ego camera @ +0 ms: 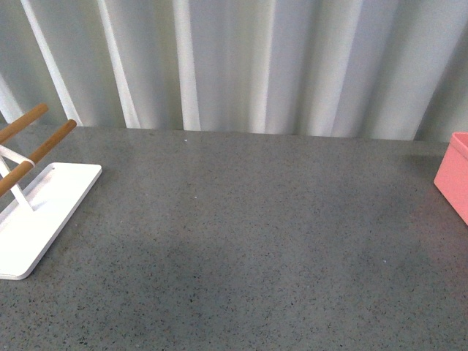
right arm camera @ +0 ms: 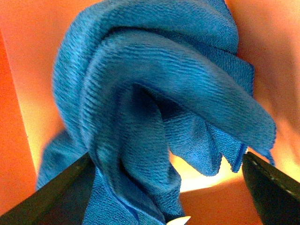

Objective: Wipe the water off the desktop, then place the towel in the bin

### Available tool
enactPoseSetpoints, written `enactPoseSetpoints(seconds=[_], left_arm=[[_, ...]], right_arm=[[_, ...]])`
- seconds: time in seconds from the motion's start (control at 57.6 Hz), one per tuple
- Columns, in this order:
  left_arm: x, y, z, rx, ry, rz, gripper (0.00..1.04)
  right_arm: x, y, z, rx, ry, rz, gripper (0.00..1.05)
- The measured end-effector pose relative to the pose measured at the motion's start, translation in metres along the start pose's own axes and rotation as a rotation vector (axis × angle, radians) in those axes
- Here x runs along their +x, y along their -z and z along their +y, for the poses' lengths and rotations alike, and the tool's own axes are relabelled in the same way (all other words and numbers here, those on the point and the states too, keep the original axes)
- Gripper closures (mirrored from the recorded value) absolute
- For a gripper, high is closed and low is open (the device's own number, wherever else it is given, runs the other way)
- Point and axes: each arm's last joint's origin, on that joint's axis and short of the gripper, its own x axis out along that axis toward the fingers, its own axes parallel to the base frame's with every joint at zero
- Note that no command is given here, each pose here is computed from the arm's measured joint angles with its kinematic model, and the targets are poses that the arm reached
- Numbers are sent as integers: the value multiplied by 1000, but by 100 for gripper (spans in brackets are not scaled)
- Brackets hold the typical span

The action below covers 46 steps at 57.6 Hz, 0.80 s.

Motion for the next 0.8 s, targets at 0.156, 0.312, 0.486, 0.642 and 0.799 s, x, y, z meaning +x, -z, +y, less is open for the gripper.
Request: enactPoseSetpoints(seconds=[0.156, 0.312, 0.486, 0.642, 0.799], left_arm=[[0, 0, 0, 0, 0, 0, 7], [0, 0, 0, 0, 0, 0, 7], [0, 0, 0, 0, 0, 0, 7], [0, 0, 0, 0, 0, 0, 7], [0, 0, 0, 0, 0, 0, 7]], right_arm=[[-22, -17, 10, -28, 1, -84, 7], [-90, -50, 47, -146, 19, -369, 7], [-157, -36, 111, -331, -100, -603, 7], [-181, 3, 155, -456, -191, -678, 7], [-176, 48, 182, -525, -243, -662, 7]])
